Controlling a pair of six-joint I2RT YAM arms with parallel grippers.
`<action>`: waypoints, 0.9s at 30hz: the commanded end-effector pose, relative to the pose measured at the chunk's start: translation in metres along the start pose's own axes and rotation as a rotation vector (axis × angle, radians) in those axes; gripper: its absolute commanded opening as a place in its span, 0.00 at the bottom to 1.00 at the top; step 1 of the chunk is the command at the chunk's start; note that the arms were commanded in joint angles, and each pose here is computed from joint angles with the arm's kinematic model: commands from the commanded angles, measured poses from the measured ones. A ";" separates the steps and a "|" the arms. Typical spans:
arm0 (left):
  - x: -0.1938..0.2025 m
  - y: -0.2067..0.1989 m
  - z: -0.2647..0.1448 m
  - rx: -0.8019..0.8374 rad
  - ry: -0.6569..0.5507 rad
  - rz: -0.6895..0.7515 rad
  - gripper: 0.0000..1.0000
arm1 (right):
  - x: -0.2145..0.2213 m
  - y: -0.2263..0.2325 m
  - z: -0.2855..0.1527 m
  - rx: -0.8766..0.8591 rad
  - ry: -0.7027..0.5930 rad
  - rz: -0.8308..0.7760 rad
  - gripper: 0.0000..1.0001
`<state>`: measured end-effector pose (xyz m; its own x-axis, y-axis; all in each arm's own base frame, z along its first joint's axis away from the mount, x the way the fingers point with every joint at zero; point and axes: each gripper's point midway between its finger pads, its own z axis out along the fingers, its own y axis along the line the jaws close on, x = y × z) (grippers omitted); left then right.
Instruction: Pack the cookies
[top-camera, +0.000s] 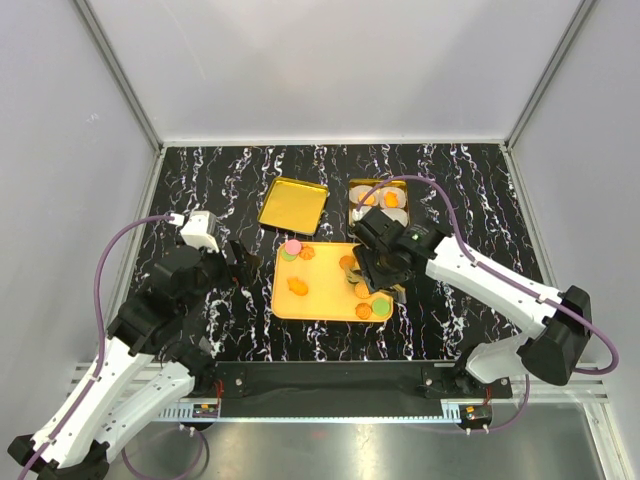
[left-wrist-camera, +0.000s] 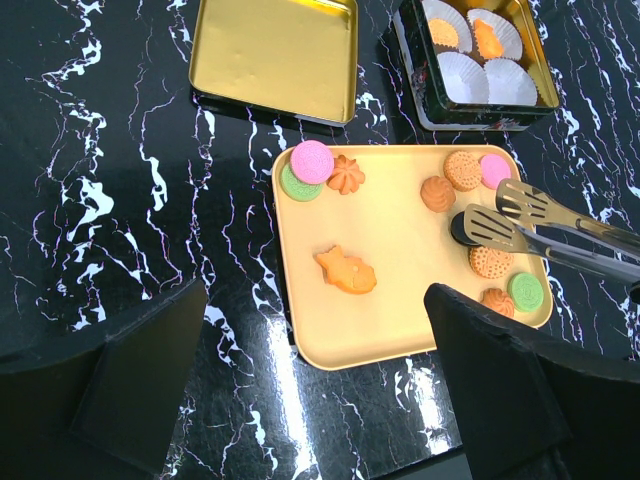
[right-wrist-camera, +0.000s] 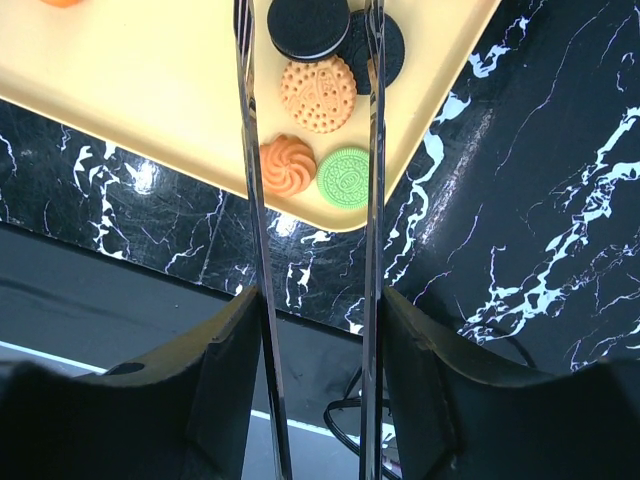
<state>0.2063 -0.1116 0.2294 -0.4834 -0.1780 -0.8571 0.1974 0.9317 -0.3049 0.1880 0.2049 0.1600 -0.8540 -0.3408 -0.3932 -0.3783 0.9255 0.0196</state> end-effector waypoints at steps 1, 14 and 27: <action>-0.008 -0.006 0.000 0.025 -0.030 0.001 0.99 | -0.003 0.004 0.000 -0.008 -0.026 0.002 0.56; -0.006 -0.005 0.002 0.022 -0.024 0.001 0.99 | 0.000 0.009 0.019 -0.003 0.008 -0.020 0.55; -0.007 -0.007 0.001 0.029 -0.028 0.003 0.99 | 0.003 0.007 0.022 0.014 0.028 -0.037 0.54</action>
<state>0.2063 -0.1116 0.2294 -0.4834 -0.1780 -0.8571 0.1974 0.9317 -0.3049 0.1892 0.2096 0.1375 -0.8615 -0.3641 -0.3540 -0.3885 0.9215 -0.0023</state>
